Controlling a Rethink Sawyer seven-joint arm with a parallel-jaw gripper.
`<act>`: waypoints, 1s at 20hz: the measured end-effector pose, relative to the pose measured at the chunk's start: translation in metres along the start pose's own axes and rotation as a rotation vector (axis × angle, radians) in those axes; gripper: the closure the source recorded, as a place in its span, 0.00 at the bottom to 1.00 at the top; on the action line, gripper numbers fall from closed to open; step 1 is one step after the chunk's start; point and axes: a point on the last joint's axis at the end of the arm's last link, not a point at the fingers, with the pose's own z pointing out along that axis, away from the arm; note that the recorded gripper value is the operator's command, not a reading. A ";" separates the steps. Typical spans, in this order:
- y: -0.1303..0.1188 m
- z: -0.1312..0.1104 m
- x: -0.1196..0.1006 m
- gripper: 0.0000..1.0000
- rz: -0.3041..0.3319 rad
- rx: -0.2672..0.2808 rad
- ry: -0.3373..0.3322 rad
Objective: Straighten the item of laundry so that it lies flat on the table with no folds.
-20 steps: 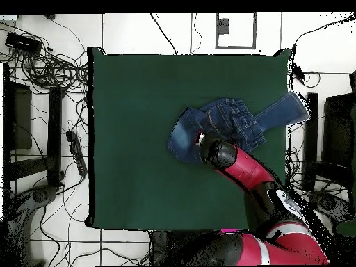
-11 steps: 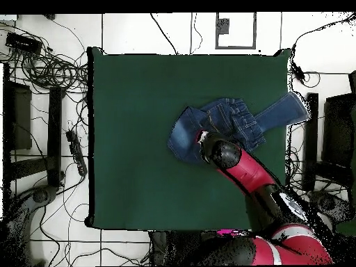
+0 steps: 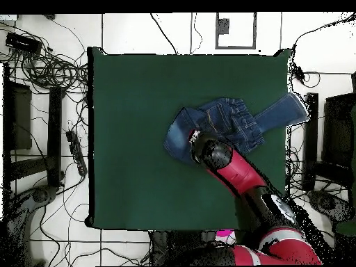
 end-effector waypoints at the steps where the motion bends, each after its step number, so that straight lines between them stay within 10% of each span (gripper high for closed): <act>1: 0.003 -0.001 0.002 0.00 -0.003 -0.001 0.002; 13: 0.040 0.006 0.045 0.00 -0.007 -0.086 0.073; 14: 0.044 0.009 0.049 1.00 -0.008 -0.094 0.081; 20: 0.047 0.035 0.060 1.00 -0.014 -0.137 0.047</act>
